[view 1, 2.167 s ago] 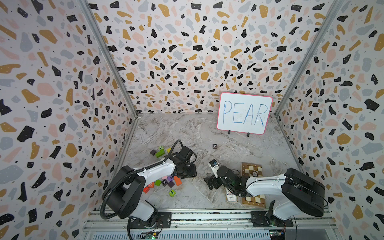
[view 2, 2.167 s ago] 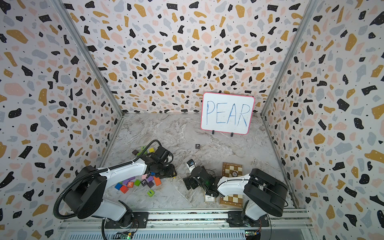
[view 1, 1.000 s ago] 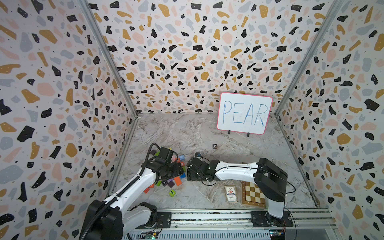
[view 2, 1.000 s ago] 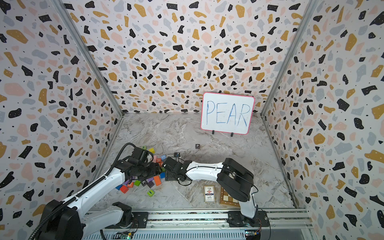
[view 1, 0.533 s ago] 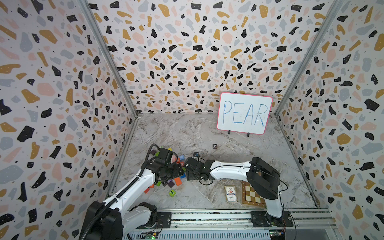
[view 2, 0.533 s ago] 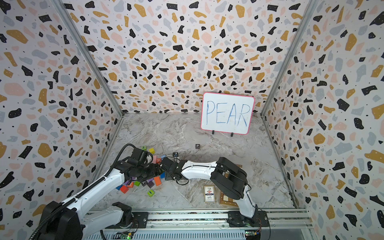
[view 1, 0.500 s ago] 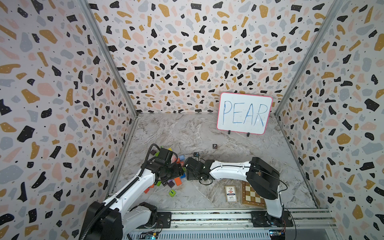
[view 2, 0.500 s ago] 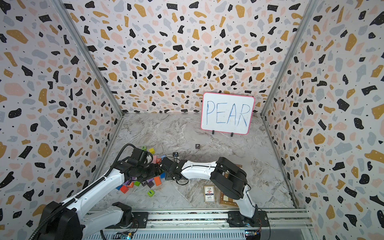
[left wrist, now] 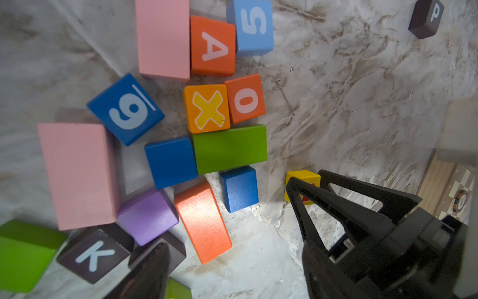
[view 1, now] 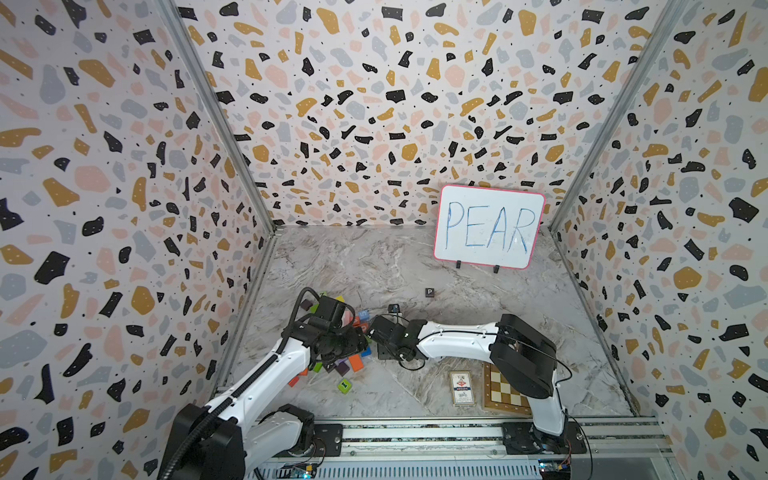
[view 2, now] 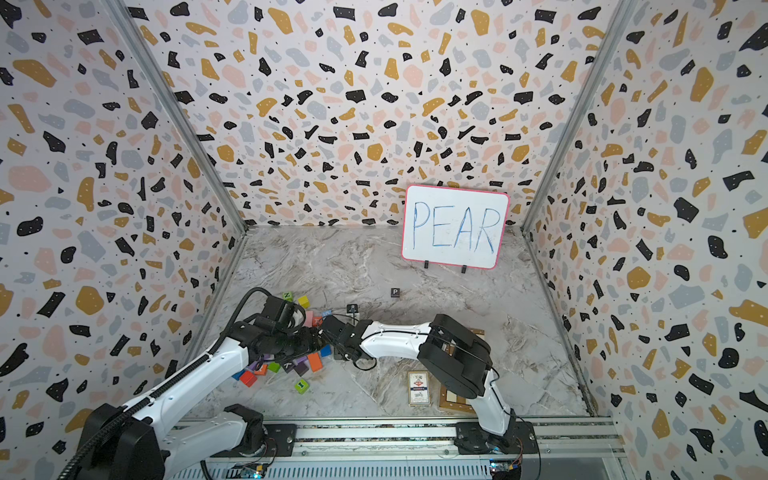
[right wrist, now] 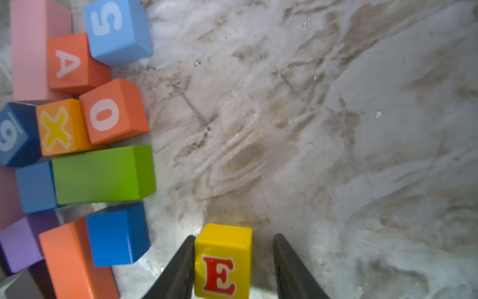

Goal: Spell the uppercase word “pear” with letter blocks
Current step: Pick up the letter block from the center of the board.

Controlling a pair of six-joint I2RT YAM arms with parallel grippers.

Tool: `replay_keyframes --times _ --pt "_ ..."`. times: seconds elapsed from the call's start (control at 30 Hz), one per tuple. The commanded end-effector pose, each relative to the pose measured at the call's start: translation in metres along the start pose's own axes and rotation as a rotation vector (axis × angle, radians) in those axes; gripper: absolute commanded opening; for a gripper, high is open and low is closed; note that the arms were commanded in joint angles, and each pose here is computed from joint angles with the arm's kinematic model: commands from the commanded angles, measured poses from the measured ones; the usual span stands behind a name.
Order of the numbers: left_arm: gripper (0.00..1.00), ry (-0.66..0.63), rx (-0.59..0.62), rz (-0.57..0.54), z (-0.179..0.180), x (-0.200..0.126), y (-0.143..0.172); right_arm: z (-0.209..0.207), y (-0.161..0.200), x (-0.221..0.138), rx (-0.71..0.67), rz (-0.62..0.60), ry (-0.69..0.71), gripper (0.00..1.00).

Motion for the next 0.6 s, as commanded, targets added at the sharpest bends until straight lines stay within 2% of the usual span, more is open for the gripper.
replay_keyframes --times 0.0,0.17,0.57 --pt "0.8 -0.001 0.001 0.004 0.0044 0.0005 0.0021 -0.0034 -0.0021 -0.0079 -0.011 -0.012 0.027 0.48" --pt "0.8 -0.005 0.001 0.008 0.0051 0.0014 0.0027 -0.0047 0.0 -0.003 -0.02 -0.009 0.034 0.41" --pt "0.8 -0.004 -0.003 0.005 0.0049 0.0014 0.0019 -0.0052 0.0022 0.0005 -0.036 -0.011 0.047 0.4"
Point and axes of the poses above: each gripper's point midway between its finger pads, its own x axis out along the fingers, its own z axis along the line the jaws close on, y = z × x, the point moved 1 cm from there along -x, back along the fingers, and after that the axes turned 12 degrees about -x, right-handed, at the moved point
